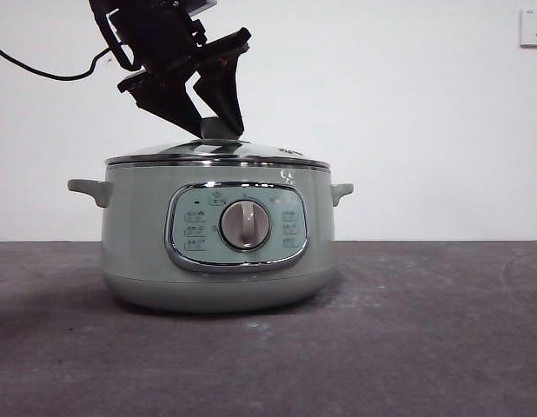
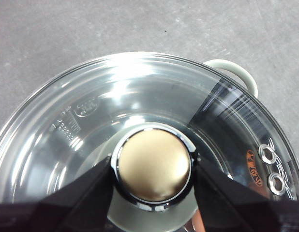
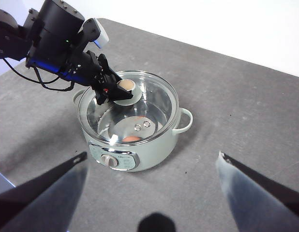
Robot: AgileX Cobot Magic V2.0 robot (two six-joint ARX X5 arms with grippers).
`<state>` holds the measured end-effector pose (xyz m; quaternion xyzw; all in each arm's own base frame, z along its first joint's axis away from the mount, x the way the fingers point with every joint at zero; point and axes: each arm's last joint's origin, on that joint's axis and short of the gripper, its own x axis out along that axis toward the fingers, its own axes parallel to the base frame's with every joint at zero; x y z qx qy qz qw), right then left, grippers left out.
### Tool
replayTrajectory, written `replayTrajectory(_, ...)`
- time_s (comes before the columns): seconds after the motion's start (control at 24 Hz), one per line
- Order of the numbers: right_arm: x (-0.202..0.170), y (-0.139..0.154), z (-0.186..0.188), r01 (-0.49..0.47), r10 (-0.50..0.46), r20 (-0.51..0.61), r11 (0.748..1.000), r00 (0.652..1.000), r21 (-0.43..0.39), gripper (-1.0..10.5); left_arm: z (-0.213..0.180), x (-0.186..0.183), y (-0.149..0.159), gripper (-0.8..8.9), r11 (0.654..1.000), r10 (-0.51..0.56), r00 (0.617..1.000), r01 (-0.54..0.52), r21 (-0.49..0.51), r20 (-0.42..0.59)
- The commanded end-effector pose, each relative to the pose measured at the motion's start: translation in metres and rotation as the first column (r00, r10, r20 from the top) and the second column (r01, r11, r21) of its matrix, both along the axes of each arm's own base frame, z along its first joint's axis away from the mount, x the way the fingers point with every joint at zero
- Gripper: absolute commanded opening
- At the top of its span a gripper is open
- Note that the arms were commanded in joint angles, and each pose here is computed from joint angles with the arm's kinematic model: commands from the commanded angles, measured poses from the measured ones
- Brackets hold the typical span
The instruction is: Pick up the egg,open the lid,put the egg in the pot,close the lid
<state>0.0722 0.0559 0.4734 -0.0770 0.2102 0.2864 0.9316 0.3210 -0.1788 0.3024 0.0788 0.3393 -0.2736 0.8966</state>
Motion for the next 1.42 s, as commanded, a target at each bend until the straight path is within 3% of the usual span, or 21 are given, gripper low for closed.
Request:
replayTrajectory(0.04, -0.001, -0.001, 0.001, 0.006, -0.006, 0.001, 1.000, 1.000, 0.015, 4.4, -0.005, 0.004, -0.004, -0.08, 1.000, -0.009, 1.000, 0.009, 0.009, 0.007)
replayTrajectory(0.29, -0.001, -0.001, 0.001, 0.006, -0.006, 0.000, 1.000, 1.000, 0.015, 4.4, -0.014, 0.005, -0.004, 0.40, 0.999, -0.005, 0.999, 0.007, 0.034, -0.047)
replayTrajectory(0.33, -0.001, -0.001, 0.001, 0.005, -0.005, 0.000, 1.000, 1.000, 0.015, 4.4, -0.014, 0.005, -0.004, 0.98, 0.999, -0.002, 0.999, 0.004, 0.032, -0.050)
replayTrajectory(0.5, -0.001, -0.001, 0.001, 0.004, -0.004, -0.004, 1.000, 1.000, 0.012, 4.4, -0.014, 0.005, -0.003, 4.76, 1.000, 0.014, 0.998, -0.012, 0.021, -0.062)
replayTrajectory(0.54, -0.001, -0.001, 0.000, 0.002, -0.002, -0.008, 1.000, 1.000, 0.011, 4.4, -0.014, 0.005, -0.003, 5.11, 1.000, 0.014, 0.998, -0.013, 0.023, -0.065)
replayTrajectory(1.08, -0.003, -0.002, -0.009, -0.003, -0.002, -0.094, 0.998, 0.996, -0.055, 4.4, 0.014, -0.012, 0.006, 5.08, 1.000, 0.013, 1.000, -0.013, -0.007, -0.011)
replayTrajectory(1.25, -0.003, 0.000, -0.012, -0.049, 0.041, -0.144, 0.997, 0.989, -0.052, 4.4, 0.047, -0.044, 0.023, 5.07, 1.000, 0.009, 1.000, -0.008, -0.022, 0.010)
replayTrajectory(1.42, -0.001, 0.005, -0.018, -0.137, 0.120, -0.251, 0.989, 0.960, -0.048, 4.4, 0.076, -0.096, 0.049, 5.02, 0.996, -0.069, 0.995, 0.065, -0.058, -0.071)
